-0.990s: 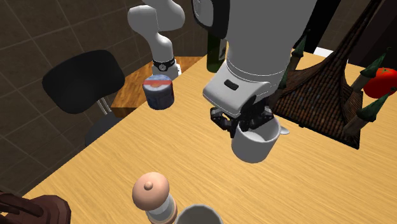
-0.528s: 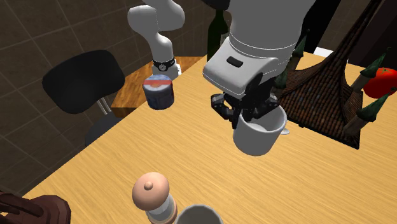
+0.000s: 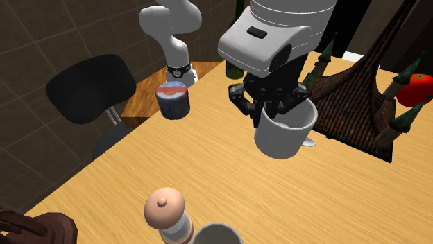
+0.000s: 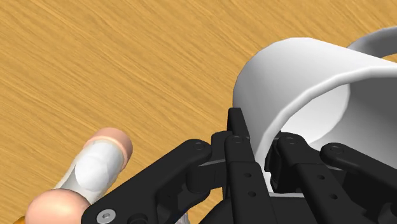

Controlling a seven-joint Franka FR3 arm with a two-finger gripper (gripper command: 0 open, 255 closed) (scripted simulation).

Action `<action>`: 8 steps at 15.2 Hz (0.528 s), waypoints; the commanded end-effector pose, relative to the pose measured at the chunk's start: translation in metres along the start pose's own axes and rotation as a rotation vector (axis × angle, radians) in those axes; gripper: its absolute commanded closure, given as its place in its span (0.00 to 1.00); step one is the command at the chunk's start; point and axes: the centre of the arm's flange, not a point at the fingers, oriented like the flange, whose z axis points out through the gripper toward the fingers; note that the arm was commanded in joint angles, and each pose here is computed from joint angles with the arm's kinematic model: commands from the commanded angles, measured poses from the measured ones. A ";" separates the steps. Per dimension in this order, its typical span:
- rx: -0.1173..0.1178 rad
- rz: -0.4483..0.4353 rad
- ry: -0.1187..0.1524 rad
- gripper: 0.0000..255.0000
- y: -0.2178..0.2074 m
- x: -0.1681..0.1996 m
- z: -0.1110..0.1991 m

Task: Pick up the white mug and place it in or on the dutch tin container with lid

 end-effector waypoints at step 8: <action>0.000 0.000 0.000 1.00 0.078 -0.082 -0.003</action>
